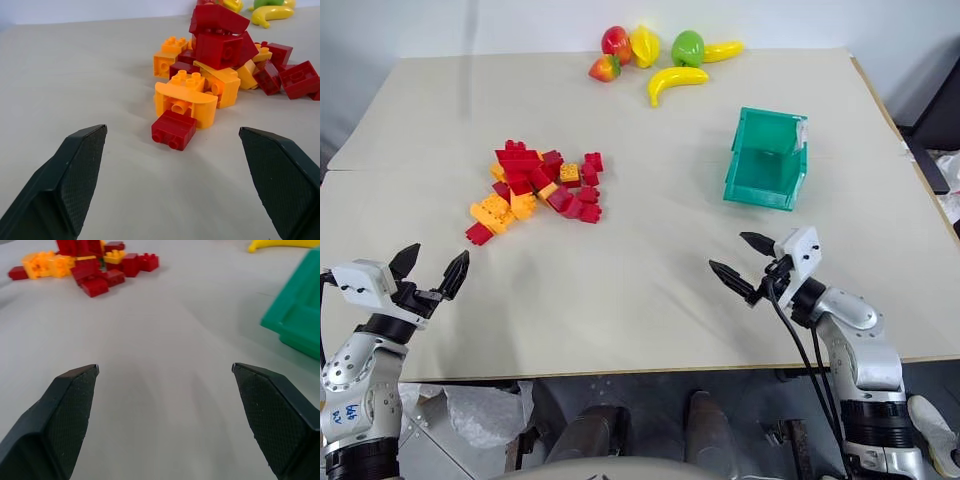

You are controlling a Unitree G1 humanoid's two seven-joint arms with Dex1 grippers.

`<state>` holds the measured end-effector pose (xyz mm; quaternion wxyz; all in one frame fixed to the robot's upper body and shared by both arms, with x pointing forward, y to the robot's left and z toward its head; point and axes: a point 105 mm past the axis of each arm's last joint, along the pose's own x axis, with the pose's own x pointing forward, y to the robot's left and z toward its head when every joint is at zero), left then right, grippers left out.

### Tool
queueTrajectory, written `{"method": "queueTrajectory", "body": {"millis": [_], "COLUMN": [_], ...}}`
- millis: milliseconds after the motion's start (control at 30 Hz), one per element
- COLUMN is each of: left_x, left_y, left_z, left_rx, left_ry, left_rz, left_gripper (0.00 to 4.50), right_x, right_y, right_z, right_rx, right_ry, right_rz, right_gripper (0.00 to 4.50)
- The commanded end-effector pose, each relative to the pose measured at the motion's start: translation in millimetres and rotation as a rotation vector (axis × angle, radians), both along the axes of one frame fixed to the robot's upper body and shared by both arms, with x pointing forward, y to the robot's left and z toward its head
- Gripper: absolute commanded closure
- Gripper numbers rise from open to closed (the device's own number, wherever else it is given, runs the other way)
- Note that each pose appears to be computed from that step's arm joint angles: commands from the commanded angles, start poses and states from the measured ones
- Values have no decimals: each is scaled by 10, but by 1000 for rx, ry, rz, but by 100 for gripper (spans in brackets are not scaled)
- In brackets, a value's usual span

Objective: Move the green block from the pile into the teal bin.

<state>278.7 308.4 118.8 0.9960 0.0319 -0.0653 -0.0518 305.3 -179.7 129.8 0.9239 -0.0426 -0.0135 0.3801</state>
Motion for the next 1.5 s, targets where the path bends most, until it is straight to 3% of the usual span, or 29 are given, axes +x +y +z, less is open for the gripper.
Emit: {"method": "queueTrajectory", "body": {"millis": [33,433,600,700,867,1100,1267,1500], "left_x": [4,-19,42,87,346,919,1276,1559], "left_y": [-51,-44,100,197,302,278,190,25], "left_z": [119,149,383,449,516,632,673,694], "left_rx": [1,50,99,112,83,14,-63,-114], "left_ry": [-44,11,-67,-95,-82,-54,1,49], "left_rz": [-13,45,88,133,140,91,51,35], "left_gripper": [0,0,0,61,224,448,448,448], "right_x": [-10,57,22,27,68,117,99,59], "right_y": [37,123,427,525,694,805,824,839], "right_z": [119,144,267,335,480,570,566,578], "right_rx": [-2,20,37,45,73,93,101,109], "right_ry": [-43,-55,-80,-96,-120,-144,-143,-142], "right_rz": [37,86,213,248,296,306,295,270], "right_gripper": [3,3,3,0,0,0,0,0]}}
